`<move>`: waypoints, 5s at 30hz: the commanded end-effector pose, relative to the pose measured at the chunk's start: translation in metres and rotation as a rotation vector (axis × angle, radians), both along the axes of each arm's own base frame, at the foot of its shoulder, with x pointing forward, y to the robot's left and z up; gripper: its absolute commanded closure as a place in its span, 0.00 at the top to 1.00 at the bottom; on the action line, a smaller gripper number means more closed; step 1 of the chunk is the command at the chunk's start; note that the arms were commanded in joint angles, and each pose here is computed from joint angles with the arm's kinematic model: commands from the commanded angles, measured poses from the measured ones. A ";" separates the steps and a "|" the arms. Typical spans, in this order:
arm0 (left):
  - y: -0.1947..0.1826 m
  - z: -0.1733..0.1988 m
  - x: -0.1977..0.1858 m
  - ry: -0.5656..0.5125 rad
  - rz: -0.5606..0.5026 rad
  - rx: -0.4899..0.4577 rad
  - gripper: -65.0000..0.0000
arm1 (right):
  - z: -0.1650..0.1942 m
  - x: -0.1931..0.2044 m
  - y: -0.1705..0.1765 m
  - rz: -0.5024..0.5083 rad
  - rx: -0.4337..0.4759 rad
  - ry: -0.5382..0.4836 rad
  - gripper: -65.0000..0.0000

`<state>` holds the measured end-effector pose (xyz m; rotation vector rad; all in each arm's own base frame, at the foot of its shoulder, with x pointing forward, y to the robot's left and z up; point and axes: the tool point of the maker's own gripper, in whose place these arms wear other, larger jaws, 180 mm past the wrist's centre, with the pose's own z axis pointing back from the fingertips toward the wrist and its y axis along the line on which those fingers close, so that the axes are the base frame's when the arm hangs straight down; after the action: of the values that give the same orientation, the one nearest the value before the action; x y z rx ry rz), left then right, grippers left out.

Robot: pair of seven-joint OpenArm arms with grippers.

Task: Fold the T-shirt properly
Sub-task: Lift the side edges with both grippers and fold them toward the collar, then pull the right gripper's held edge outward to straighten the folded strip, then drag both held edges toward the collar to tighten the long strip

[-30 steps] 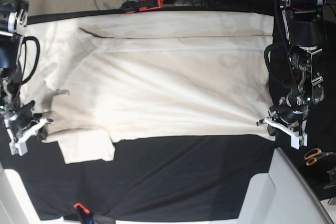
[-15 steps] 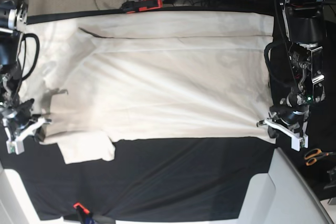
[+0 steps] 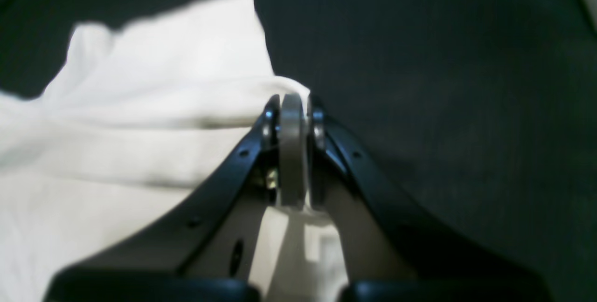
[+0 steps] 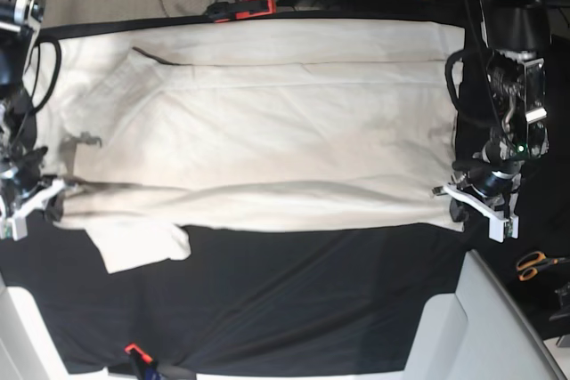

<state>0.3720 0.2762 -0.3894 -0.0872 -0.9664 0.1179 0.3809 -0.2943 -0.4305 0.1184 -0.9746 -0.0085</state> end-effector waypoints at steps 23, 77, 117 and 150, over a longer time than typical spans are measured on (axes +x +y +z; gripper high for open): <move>0.021 0.014 -0.065 0.038 0.007 0.077 0.00 | -0.006 -0.048 -0.001 0.063 -0.097 0.114 0.00; -0.020 -0.025 -0.071 0.084 -0.044 0.006 0.00 | -0.055 0.028 0.102 0.318 -0.053 0.284 0.57; -0.013 0.030 -0.002 -0.030 -0.059 0.116 0.00 | 0.082 0.071 0.058 0.282 -0.311 0.018 0.00; -0.018 0.016 -0.055 0.058 -0.139 0.185 0.00 | 0.044 -0.026 0.073 0.333 -0.392 0.215 0.00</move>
<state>0.3073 0.2521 -0.3899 0.0058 -0.8548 -0.0851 0.3434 -0.2107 -0.4026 -0.0491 -0.6747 0.4722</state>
